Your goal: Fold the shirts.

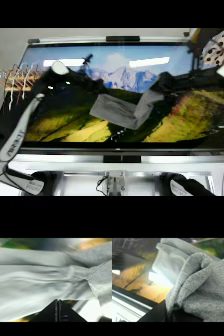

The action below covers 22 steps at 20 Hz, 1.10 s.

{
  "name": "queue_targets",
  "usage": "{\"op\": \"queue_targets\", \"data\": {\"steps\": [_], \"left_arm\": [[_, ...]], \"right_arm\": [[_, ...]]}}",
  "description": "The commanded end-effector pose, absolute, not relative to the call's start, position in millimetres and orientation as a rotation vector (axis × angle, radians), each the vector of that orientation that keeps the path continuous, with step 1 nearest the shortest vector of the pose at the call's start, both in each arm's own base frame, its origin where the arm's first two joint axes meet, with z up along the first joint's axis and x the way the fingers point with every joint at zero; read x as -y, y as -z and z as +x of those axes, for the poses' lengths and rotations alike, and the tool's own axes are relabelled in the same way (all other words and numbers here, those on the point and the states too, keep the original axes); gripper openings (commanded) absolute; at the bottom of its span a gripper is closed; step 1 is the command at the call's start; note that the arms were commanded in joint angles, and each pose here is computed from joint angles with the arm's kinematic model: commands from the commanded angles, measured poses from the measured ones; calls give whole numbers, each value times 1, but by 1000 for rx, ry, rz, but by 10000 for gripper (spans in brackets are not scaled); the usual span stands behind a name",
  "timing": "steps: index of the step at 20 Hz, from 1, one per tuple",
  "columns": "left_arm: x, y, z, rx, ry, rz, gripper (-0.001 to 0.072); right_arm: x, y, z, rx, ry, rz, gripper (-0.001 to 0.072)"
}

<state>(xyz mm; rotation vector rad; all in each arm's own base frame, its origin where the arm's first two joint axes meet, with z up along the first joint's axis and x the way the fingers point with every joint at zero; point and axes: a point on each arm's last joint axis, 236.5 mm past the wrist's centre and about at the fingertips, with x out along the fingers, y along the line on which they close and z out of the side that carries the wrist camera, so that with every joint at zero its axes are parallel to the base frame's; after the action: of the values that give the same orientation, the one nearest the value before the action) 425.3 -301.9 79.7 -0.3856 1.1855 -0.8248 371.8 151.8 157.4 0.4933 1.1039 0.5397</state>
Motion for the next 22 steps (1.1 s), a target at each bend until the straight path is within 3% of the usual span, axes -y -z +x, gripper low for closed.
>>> {"op": "queue_targets", "data": {"steps": [1, 6, 11, 12, 14, 18, 22], "left_arm": [[192, -133, 432, -1094, 621, -271, 28], [124, -213, 420, -897, 509, -296, 28], [123, -233, 401, -868, 520, -275, 28], [125, -232, 401, -872, 524, -274, 28], [129, -231, 403, -870, 531, -272, 28], [128, -226, 406, -880, 528, -269, 28], [128, -223, 408, -888, 527, -271, 28]], "right_arm": [[-219, -115, 403, -1104, -595, 469, 57], [-300, -26, 420, -1169, -627, 447, 58], [-322, 22, 420, -1244, -608, 494, 59], [-325, 24, 422, -1244, -607, 522, 103], [-331, 17, 424, -1223, -639, 549, 535], [-298, 2, 411, -1267, -685, 457, 547], [-171, 3, 397, -1406, -449, 247, 547]]}}
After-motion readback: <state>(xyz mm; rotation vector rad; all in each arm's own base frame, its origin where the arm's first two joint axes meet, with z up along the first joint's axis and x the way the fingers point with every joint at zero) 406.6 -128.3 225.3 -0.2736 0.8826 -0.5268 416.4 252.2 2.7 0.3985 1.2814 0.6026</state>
